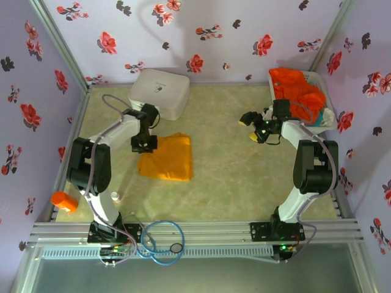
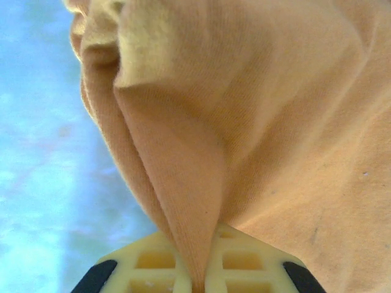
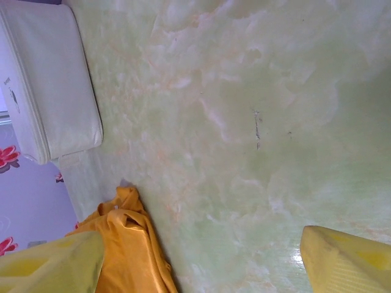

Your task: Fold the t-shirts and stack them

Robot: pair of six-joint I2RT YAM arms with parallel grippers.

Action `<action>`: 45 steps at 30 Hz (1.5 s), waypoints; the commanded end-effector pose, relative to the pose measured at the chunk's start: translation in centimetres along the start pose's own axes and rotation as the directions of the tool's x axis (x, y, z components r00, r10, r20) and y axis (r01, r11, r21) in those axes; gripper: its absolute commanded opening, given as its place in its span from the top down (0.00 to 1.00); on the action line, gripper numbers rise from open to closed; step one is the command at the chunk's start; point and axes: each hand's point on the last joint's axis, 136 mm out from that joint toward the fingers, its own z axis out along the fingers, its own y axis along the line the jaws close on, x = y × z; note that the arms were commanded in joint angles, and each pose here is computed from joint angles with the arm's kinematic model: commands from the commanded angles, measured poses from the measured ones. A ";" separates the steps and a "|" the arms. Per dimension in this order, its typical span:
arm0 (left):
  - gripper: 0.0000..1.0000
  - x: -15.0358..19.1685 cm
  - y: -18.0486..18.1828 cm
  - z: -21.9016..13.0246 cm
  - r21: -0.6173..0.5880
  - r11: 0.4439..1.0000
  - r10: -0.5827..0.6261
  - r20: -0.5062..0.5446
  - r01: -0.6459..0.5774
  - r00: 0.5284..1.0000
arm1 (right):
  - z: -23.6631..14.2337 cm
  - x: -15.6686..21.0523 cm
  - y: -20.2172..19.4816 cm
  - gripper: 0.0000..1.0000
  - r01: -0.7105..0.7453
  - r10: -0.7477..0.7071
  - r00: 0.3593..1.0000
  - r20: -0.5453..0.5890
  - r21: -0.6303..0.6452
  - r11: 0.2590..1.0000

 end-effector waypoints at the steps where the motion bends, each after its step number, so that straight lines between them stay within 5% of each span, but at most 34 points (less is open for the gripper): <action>1: 1.00 1.0 4.0 -1.0 -0.123 0.992 0.012 -0.019 -0.014 1.000 | -0.7 0.2 0.6 0.16 0.003 -0.003 1.000 0.003 -0.017 1.000; 17: 1.00 -1.3 13.5 -1.7 -0.430 0.903 0.017 -0.031 -0.029 0.999 | -1.3 0.8 0.5 0.16 0.016 -0.016 1.000 -0.013 0.003 1.000; 45: 1.00 -6.8 23.6 0.6 -0.579 0.808 -0.138 0.002 0.114 0.990 | -1.2 1.3 1.2 0.16 0.015 -0.014 0.999 -0.043 0.002 1.000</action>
